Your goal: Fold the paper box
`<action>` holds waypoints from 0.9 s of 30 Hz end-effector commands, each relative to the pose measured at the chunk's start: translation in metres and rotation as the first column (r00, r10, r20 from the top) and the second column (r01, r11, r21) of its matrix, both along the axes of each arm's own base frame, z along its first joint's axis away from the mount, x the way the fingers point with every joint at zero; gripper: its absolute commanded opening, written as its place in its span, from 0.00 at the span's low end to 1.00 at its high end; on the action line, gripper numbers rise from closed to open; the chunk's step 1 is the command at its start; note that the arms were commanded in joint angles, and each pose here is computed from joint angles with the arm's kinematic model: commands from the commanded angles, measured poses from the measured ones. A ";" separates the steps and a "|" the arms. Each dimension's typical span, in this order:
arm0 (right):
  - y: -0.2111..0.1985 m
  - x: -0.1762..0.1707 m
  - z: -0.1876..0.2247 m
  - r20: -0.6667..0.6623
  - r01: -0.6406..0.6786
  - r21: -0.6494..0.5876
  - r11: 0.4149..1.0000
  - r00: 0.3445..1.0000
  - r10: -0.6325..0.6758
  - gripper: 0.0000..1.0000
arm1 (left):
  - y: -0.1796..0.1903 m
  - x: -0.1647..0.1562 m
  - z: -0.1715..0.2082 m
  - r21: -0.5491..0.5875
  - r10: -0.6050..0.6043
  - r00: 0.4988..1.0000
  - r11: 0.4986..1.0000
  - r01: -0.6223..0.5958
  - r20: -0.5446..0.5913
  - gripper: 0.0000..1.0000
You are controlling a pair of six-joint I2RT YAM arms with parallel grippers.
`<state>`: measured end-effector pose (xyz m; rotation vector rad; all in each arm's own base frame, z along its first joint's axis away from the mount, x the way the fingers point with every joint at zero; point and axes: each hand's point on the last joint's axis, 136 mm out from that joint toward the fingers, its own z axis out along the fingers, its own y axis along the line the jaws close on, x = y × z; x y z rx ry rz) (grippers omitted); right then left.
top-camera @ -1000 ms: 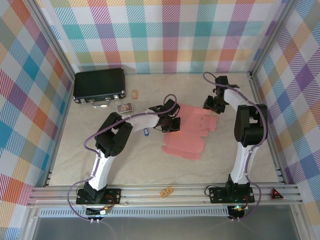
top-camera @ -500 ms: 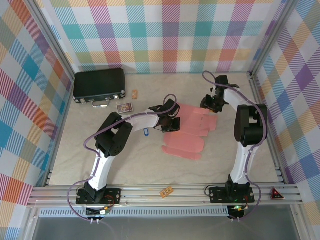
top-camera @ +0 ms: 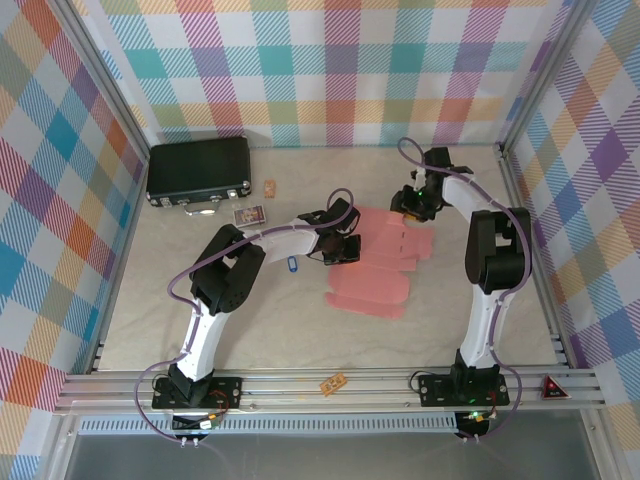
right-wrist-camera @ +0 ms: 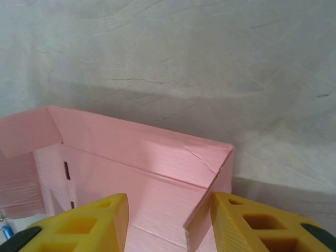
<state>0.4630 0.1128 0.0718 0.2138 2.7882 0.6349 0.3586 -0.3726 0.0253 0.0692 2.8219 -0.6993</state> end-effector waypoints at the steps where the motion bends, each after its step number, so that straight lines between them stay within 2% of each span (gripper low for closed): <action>1: 0.011 0.005 -0.002 -0.003 -0.028 0.046 0.999 1.000 0.028 0.46 | 0.020 -0.024 -0.042 0.107 -0.003 0.994 0.994 0.015 -0.112 0.00; 5: 0.009 0.006 0.004 0.011 -0.031 0.035 0.999 0.999 0.030 0.47 | 0.015 -0.023 -0.038 0.081 -0.010 0.993 0.997 0.019 -0.116 0.00; 10: -0.002 0.004 0.025 0.057 -0.021 -0.034 0.999 0.998 0.023 0.47 | 0.001 -0.016 -0.015 0.027 -0.031 0.995 0.999 0.034 -0.095 0.00; 14: -0.009 -0.008 0.042 0.087 -0.014 -0.068 0.998 0.996 0.020 0.47 | -0.009 -0.007 0.015 -0.013 -0.048 0.998 0.999 0.047 -0.052 0.09; 19: -0.004 -0.038 0.049 0.109 -0.019 -0.040 0.999 0.994 0.023 0.47 | -0.009 0.006 0.054 -0.055 -0.029 0.996 0.998 0.034 0.084 0.23; 25: 0.018 -0.080 0.043 0.095 -0.085 0.015 0.996 0.992 0.084 0.47 | 0.023 0.012 0.063 0.034 0.032 0.983 0.999 -0.038 0.179 0.36; 27: 0.028 -0.094 0.038 0.087 -0.122 0.026 0.992 0.989 0.120 0.47 | 0.031 0.012 0.061 0.032 0.050 0.981 0.998 -0.057 0.186 0.39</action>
